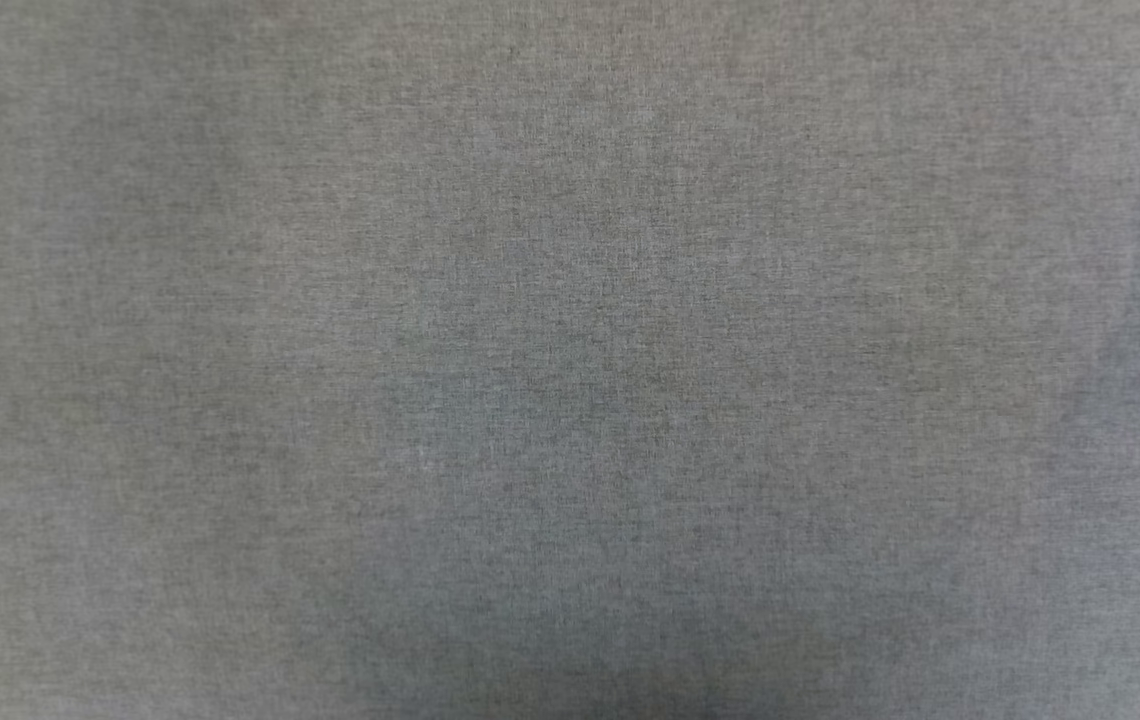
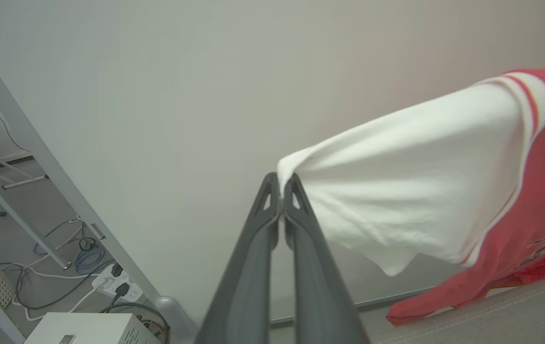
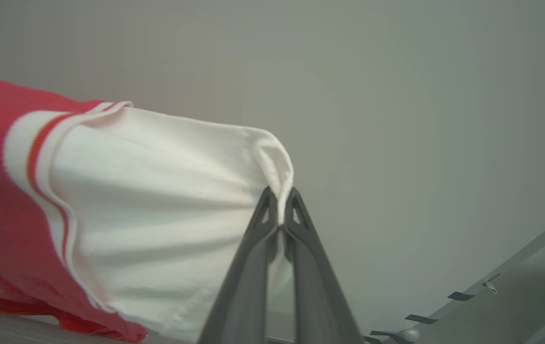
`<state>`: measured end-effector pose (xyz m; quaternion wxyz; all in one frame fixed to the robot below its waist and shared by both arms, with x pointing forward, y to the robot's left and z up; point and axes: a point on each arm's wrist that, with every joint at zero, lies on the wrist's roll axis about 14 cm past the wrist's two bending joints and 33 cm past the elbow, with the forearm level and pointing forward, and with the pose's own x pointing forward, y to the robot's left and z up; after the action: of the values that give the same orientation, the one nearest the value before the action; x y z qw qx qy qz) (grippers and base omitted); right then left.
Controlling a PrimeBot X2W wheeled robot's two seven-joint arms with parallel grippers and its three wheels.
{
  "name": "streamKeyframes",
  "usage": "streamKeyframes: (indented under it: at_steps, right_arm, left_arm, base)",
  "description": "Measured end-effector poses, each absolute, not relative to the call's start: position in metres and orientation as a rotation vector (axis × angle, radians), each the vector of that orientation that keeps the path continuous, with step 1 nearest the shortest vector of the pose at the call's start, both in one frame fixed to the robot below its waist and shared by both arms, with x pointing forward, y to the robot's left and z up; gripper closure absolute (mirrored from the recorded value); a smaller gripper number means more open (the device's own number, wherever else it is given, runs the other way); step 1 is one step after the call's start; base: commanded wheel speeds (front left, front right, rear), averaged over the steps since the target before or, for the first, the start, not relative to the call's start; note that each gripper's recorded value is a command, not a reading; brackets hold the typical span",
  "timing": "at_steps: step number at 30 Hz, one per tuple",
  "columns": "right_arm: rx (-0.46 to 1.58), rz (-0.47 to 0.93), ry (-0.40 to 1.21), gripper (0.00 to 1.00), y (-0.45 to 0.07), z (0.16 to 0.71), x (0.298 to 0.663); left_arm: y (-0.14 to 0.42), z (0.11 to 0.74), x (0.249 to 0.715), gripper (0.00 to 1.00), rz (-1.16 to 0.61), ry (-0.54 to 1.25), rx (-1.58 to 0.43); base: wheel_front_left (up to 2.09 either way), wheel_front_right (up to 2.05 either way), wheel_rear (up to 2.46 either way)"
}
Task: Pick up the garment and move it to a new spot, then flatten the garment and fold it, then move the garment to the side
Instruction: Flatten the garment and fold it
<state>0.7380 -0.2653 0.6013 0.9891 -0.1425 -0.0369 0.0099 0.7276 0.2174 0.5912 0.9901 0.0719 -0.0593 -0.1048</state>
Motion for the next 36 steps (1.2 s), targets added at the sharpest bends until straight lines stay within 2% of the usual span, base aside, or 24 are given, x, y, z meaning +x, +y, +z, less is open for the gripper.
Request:
streamKeyframes:
  at_steps: [9,20,28,36]
  right_arm:
    - [-0.238,0.108,0.114,1.0,-0.248,0.521,0.685]
    - [-0.083,0.173,0.323,1.0,-0.247,0.459,0.573]
    - [-0.027,0.2,0.456,1.0,-0.257,0.433,0.487]
    - [-0.077,0.211,0.485,1.0,-0.271,0.433,0.434]
  left_arm:
    - [0.2,0.499,0.659,1.0,-0.283,0.082,0.083]
    - [0.194,0.427,0.536,1.0,-0.293,0.318,-0.058]
    - [0.185,0.408,0.461,1.0,-0.312,0.431,-0.098]
    - [0.19,0.403,0.412,1.0,-0.288,0.472,-0.1]
  base:
    - [0.0,0.0,0.0]
    - [0.0,0.0,0.0]
    - [0.0,0.0,0.0]
    - [0.0,0.0,0.0]
